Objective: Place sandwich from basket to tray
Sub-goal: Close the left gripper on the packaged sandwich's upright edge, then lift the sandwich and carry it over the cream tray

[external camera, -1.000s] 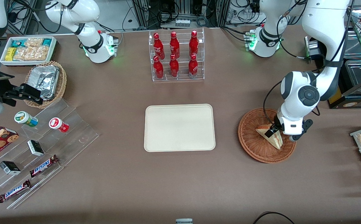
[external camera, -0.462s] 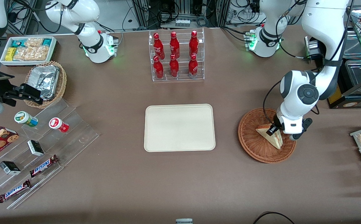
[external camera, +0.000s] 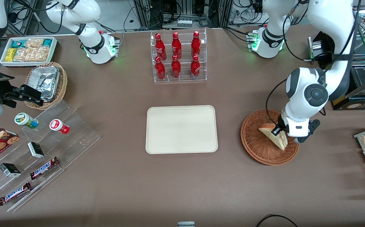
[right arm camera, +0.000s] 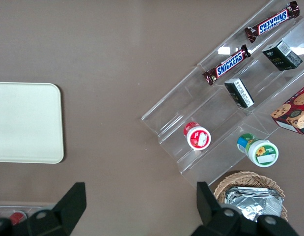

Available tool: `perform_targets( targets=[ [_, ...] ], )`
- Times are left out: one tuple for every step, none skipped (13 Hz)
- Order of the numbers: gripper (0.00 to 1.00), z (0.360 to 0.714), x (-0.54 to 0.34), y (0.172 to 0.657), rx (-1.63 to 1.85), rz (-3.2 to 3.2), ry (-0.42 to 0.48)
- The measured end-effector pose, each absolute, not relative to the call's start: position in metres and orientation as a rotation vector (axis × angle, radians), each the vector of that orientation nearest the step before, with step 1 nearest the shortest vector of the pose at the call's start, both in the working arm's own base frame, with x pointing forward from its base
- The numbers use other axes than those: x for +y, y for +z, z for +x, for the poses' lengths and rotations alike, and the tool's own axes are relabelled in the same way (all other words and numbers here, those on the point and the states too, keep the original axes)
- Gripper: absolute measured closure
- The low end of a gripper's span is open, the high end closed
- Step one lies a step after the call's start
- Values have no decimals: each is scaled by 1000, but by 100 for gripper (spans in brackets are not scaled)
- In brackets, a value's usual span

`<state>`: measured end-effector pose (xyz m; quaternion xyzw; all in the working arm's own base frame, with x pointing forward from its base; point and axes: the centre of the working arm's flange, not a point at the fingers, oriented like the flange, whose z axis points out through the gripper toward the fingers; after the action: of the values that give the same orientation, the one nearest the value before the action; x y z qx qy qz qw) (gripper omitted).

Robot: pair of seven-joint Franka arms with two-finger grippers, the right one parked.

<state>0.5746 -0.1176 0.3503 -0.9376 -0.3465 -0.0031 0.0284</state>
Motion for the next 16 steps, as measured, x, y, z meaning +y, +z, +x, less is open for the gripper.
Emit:
perform_targets(
  targets=[
    [86,575,-130,378,-1030,-2893,17],
    [86,575,-147,409,-990,-2895,35],
    [86,575,-165,437,-949,-2902,42],
    [86,575,-184,459,-910,-2915,37],
    [86,572,-203,476,-869,-2936,20],
    [86,569,-222,486,-840,-2968,10],
    [86,566,-238,489,-819,-3006,30],
    [86,562,-255,489,-777,-3045,61],
    [86,559,-273,483,-725,-3066,83],
    [86,555,-297,472,-663,-3074,102],
    [86,552,-323,458,-602,-3078,119],
    [86,548,-351,443,-538,-3079,136],
    [86,543,-378,426,-473,-3073,146],
    [86,537,-402,408,-411,-3065,148],
    [86,532,-423,392,-361,-3064,143],
    [86,528,-441,379,-323,-3069,134]
  ],
)
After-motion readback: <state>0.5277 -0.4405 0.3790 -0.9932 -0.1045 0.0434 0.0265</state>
